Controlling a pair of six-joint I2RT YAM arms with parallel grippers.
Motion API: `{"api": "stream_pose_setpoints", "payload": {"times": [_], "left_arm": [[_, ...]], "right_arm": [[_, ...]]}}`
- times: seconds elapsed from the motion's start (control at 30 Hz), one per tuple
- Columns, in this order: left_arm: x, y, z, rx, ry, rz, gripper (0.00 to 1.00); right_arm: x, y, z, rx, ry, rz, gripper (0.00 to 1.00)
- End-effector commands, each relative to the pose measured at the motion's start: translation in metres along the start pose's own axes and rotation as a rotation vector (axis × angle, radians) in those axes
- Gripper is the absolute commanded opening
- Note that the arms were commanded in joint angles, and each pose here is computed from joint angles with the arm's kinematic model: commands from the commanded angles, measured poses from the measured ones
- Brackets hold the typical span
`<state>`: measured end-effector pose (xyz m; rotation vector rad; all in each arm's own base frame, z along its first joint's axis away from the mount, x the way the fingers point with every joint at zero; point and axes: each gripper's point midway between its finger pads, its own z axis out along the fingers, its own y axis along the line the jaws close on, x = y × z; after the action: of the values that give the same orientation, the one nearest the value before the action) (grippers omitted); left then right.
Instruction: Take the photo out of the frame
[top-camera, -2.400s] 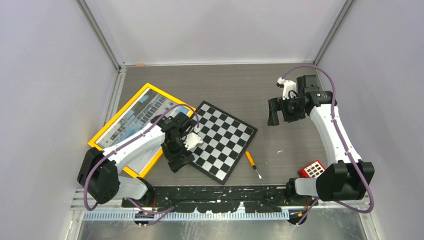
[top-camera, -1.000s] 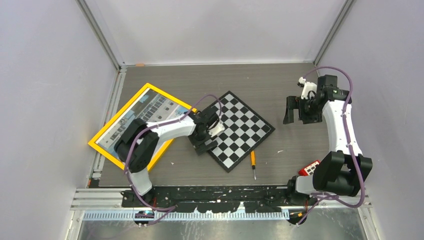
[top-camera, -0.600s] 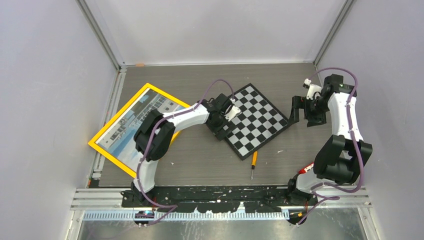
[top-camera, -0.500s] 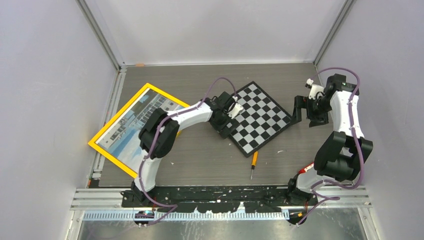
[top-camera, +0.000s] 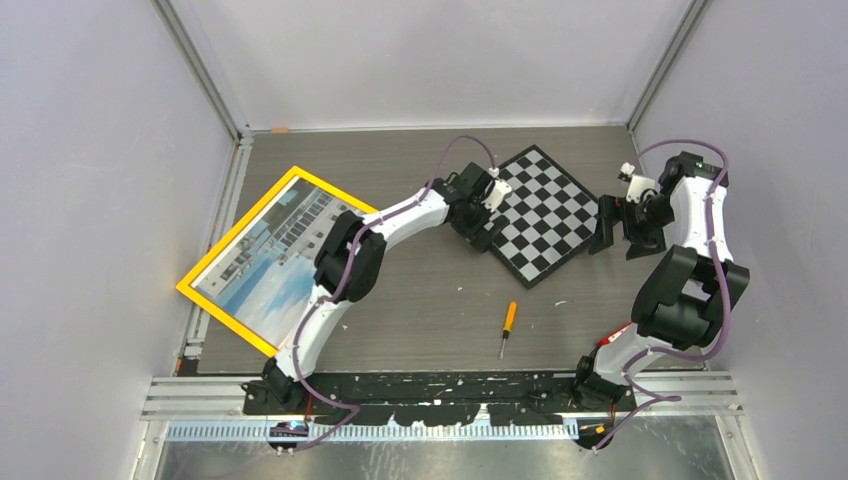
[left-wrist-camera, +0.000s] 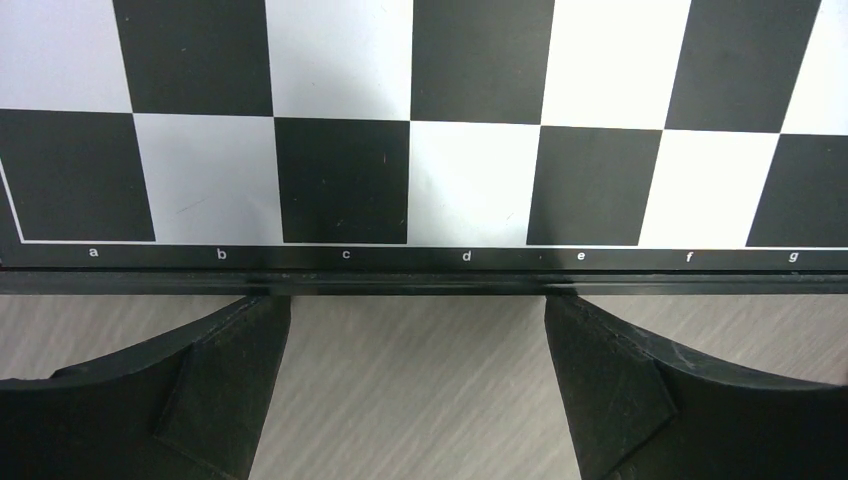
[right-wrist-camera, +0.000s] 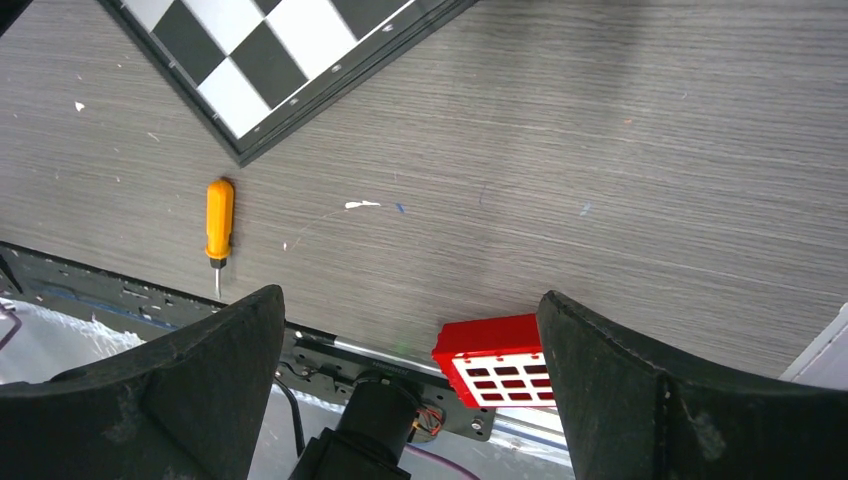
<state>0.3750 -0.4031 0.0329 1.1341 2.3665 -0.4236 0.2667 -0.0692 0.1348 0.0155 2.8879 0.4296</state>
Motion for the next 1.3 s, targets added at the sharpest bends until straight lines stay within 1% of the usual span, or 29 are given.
{"api": "stream_pose_setpoints", "payload": {"times": [0.0,0.1,0.13,0.23,0.33,0.47,0.57,0.7,0.73,0.83,0.9,0.93,1.07,1.17,1.23,1.27], "left_arm": [[-0.04,-0.011,0.018,0.069,-0.092,-0.002,1.0],[-0.053,-0.009,0.032,0.078,-0.095,0.0,1.0],[-0.068,-0.011,0.031,0.088,-0.129,0.007,1.0],[-0.082,-0.015,0.034,0.095,-0.17,0.024,1.0],[-0.088,-0.017,0.029,0.097,-0.19,0.023,1.0],[-0.099,-0.019,-0.007,0.106,-0.207,0.022,1.0],[-0.099,-0.012,-0.047,0.101,-0.216,-0.04,1.0],[-0.068,-0.001,-0.084,0.081,-0.178,-0.06,1.0],[-0.062,0.002,-0.101,0.07,-0.176,-0.064,1.0],[-0.028,0.024,-0.131,0.036,-0.126,-0.134,1.0],[0.008,0.044,-0.148,0.008,-0.08,-0.208,1.0],[0.022,0.061,-0.16,-0.023,-0.079,-0.247,1.0],[0.083,0.097,-0.194,-0.116,-0.006,-0.33,1.0],[0.129,0.12,-0.222,-0.14,0.068,-0.354,1.0],[0.159,0.126,-0.242,-0.123,0.101,-0.352,1.0],[0.173,0.128,-0.253,-0.12,0.12,-0.344,1.0]], "right_arm": [[-0.01,0.007,-0.016,-0.019,-0.041,-0.041,1.0],[-0.01,0.01,-0.021,-0.025,-0.049,-0.047,1.0],[-0.009,0.011,-0.022,-0.028,-0.049,-0.049,1.0],[-0.008,0.012,-0.026,-0.034,-0.036,-0.053,1.0],[-0.014,0.014,-0.029,-0.039,-0.057,-0.052,1.0],[-0.031,0.026,-0.03,-0.079,-0.103,-0.027,1.0],[-0.046,0.038,-0.028,-0.094,-0.141,-0.022,1.0],[-0.065,0.056,-0.024,-0.108,-0.171,-0.053,1.0],[-0.069,0.06,-0.024,-0.11,-0.178,-0.062,1.0],[-0.082,0.076,-0.021,-0.121,-0.194,-0.1,1.0],[-0.09,0.087,-0.016,-0.126,-0.203,-0.126,1.0],[-0.094,0.093,-0.013,-0.131,-0.206,-0.139,1.0],[-0.106,0.121,0.005,-0.166,-0.186,-0.186,1.0],[-0.112,0.143,0.015,-0.198,-0.175,-0.21,1.0],[-0.113,0.155,0.023,-0.211,-0.171,-0.224,1.0],[-0.11,0.169,0.028,-0.227,-0.159,-0.246,1.0]]}}
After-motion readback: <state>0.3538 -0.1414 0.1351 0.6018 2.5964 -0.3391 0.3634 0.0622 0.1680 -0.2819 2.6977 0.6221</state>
